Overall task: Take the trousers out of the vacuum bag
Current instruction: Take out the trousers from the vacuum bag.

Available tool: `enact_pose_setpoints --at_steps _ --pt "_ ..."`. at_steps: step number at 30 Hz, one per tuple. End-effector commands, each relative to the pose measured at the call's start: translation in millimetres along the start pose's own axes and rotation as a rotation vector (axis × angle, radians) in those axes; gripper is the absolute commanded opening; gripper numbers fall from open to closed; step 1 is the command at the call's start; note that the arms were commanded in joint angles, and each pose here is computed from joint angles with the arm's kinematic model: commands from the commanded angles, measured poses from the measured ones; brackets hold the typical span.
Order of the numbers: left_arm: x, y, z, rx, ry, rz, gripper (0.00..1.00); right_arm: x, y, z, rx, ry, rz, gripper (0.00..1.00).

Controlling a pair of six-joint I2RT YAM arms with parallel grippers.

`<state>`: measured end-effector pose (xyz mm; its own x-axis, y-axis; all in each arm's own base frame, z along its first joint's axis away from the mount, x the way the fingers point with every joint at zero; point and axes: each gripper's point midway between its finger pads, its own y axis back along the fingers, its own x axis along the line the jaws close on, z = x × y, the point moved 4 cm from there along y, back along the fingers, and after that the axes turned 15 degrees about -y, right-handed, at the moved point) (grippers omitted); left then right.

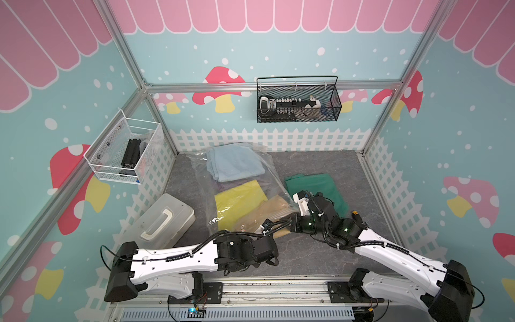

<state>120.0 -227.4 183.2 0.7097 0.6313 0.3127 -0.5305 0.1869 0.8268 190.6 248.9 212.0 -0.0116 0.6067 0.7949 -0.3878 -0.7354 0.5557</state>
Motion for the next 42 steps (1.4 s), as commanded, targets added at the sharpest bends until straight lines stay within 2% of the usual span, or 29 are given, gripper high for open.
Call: enact_pose_setpoints --at_steps 1,5,13,24,29,35,37,42 --pt "1 8 23 -0.082 0.059 0.023 0.0 3 -4 0 -0.052 0.05 -0.021 0.03" --pt "-4 -2 25 -0.091 0.072 0.019 0.0 -1 -16 -7 -0.082 0.099 -0.074 0.04" --pt "-7 -21 10 -0.071 0.131 -0.005 0.0 -9 -37 -29 -0.109 0.22 -0.091 0.04" --pt "-3 -18 -2 -0.076 0.158 -0.029 0.0 -2 -19 -51 -0.179 0.402 -0.05 0.05" --pt "-3 -19 -2 -0.077 0.16 -0.028 0.0 0 -14 -60 -0.139 0.464 -0.013 0.05" --pt "-4 -18 2 -0.084 0.165 -0.031 0.0 -7 -17 -63 -0.122 0.478 -0.038 0.06" --pt "-5 -19 3 -0.082 0.167 -0.034 0.0 -8 -18 -62 -0.134 0.468 -0.037 0.09" --pt "-6 -22 1 -0.072 0.162 -0.034 0.0 -14 -16 -57 -0.18 0.427 -0.054 0.26"
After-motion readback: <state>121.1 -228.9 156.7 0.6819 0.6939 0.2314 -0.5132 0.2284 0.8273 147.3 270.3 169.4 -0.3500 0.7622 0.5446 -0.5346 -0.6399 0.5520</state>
